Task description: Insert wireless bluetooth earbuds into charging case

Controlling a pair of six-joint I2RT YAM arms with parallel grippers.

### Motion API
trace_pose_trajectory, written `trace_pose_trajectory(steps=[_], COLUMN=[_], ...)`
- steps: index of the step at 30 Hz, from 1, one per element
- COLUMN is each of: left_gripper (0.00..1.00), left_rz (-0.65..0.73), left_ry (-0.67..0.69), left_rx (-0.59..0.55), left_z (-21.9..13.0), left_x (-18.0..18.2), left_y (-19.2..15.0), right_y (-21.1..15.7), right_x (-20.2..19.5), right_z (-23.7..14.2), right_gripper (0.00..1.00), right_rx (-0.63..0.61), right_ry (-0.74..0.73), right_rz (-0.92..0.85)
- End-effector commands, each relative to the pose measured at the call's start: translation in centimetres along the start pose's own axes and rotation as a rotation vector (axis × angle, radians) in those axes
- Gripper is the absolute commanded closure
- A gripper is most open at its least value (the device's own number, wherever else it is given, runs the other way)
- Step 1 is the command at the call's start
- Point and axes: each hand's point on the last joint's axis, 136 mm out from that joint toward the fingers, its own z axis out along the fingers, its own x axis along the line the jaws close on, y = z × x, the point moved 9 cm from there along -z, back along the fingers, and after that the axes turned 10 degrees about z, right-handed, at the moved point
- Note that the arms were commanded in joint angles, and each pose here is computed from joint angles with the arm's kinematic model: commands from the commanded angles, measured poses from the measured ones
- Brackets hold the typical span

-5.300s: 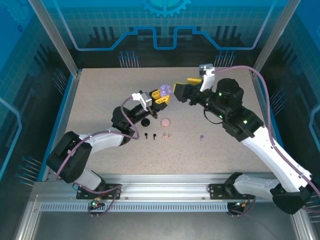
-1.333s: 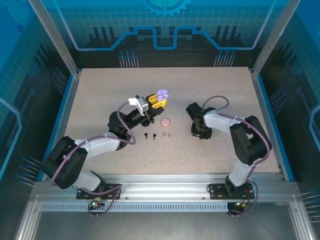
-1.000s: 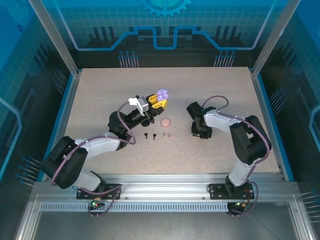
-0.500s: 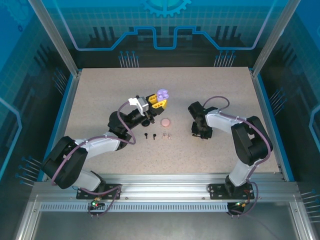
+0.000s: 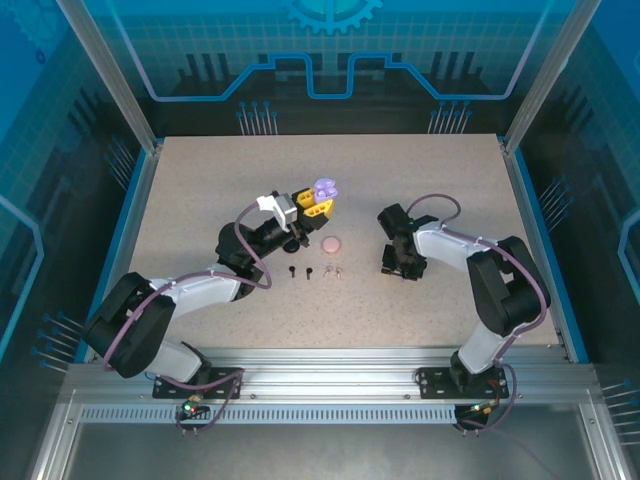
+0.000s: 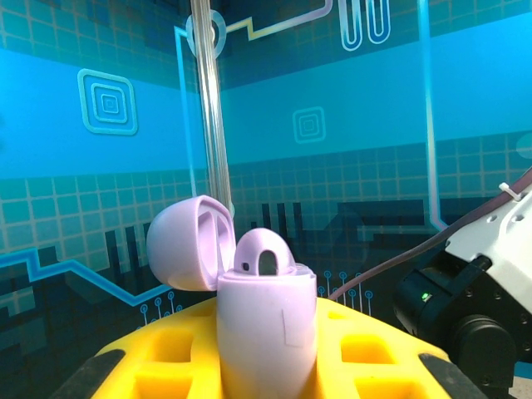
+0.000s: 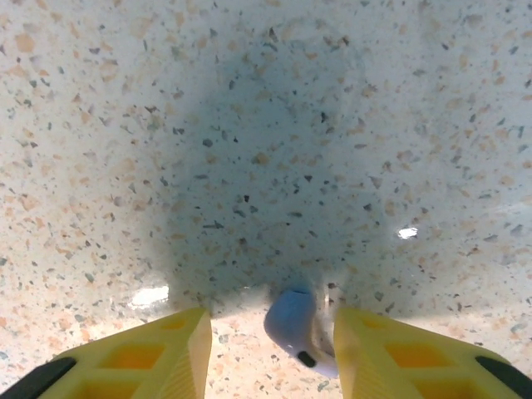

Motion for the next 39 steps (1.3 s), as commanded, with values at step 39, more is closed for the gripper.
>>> trace_pose_trajectory(steps=[39], left_gripper=[1.0], left_rz=[0.035], left_ry=[0.008], left_rx=[-0.061], left_z=[0.2], left_x=[0.0], left_y=[1.6], right_y=[0.5], right_x=[0.9], right_z=[0.9], right_gripper=[0.68], right_rx=[0.062], right_ry=[-0.092], right_rz=[-0.188])
